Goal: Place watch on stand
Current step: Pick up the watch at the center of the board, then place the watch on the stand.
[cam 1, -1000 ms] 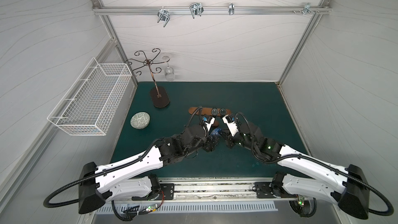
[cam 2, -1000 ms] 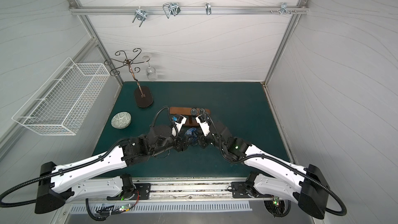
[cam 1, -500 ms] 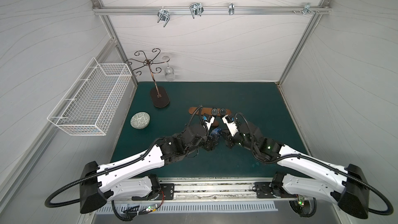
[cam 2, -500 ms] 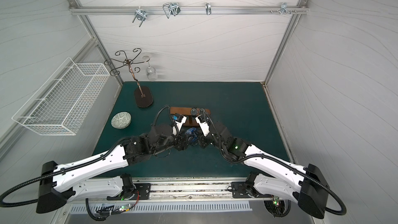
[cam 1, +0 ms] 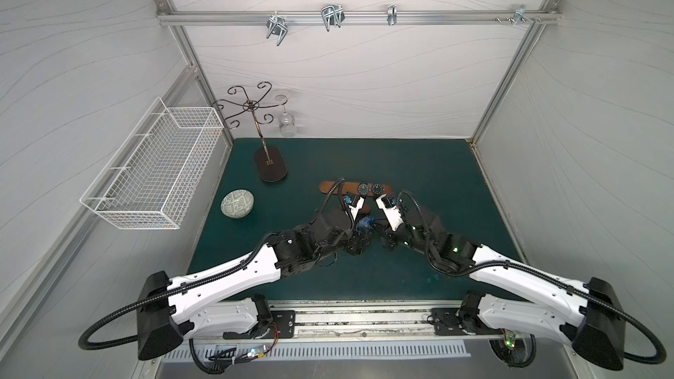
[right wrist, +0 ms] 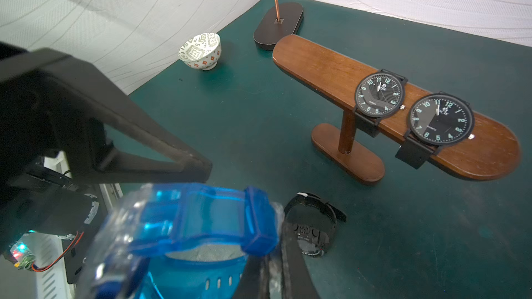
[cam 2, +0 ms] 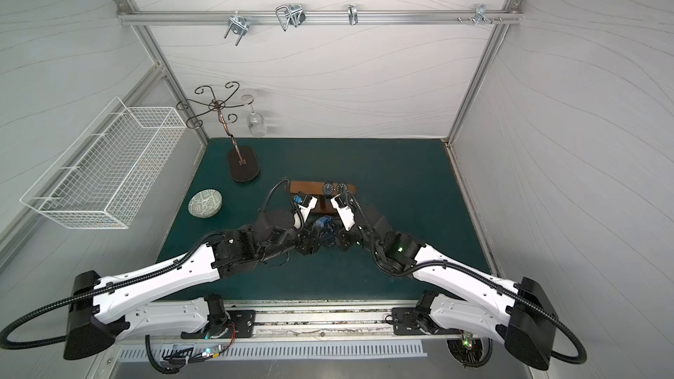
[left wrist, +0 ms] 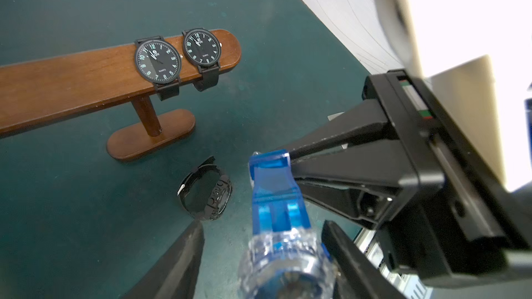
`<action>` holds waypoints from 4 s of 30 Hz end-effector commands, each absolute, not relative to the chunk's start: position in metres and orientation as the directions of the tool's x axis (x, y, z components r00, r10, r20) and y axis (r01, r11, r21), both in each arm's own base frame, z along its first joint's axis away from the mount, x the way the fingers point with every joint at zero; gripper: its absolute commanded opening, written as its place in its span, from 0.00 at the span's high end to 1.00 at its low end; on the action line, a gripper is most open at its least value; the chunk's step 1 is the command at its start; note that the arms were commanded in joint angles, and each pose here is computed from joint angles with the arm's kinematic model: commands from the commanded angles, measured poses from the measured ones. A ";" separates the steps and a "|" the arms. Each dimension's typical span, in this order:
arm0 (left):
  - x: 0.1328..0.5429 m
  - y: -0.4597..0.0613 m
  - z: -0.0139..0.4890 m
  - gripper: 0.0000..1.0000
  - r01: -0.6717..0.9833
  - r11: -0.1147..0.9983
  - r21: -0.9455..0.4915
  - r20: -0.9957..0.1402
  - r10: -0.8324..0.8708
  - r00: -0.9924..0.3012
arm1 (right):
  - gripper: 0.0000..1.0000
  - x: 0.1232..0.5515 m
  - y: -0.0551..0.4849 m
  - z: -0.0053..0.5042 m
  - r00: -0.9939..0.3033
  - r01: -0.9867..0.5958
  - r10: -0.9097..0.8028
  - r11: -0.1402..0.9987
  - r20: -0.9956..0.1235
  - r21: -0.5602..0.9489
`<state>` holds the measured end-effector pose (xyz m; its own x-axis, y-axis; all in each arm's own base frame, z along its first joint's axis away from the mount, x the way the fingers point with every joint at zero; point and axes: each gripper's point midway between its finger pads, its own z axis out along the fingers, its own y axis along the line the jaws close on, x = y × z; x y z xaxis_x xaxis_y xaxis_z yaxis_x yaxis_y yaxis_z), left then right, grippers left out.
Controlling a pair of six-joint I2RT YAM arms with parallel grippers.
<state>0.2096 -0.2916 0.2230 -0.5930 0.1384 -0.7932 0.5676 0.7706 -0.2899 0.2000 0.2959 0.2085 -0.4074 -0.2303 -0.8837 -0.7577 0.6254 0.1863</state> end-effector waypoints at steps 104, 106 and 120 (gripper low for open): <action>0.318 -0.144 0.267 0.79 0.201 0.978 -0.058 -0.778 0.082 -0.622 | 0.60 0.330 0.203 0.240 -0.636 -0.406 0.036 0.834 -0.771 0.374; 0.324 -0.136 0.263 0.79 0.179 0.982 -0.061 -0.775 0.067 -0.628 | 0.60 0.326 0.202 0.234 -0.643 -0.406 0.030 0.834 -0.765 0.374; 0.348 -0.121 0.232 0.80 0.100 0.993 -0.060 -0.743 0.023 -0.669 | 0.63 0.331 0.213 0.207 -0.655 -0.424 0.038 0.808 -0.755 0.408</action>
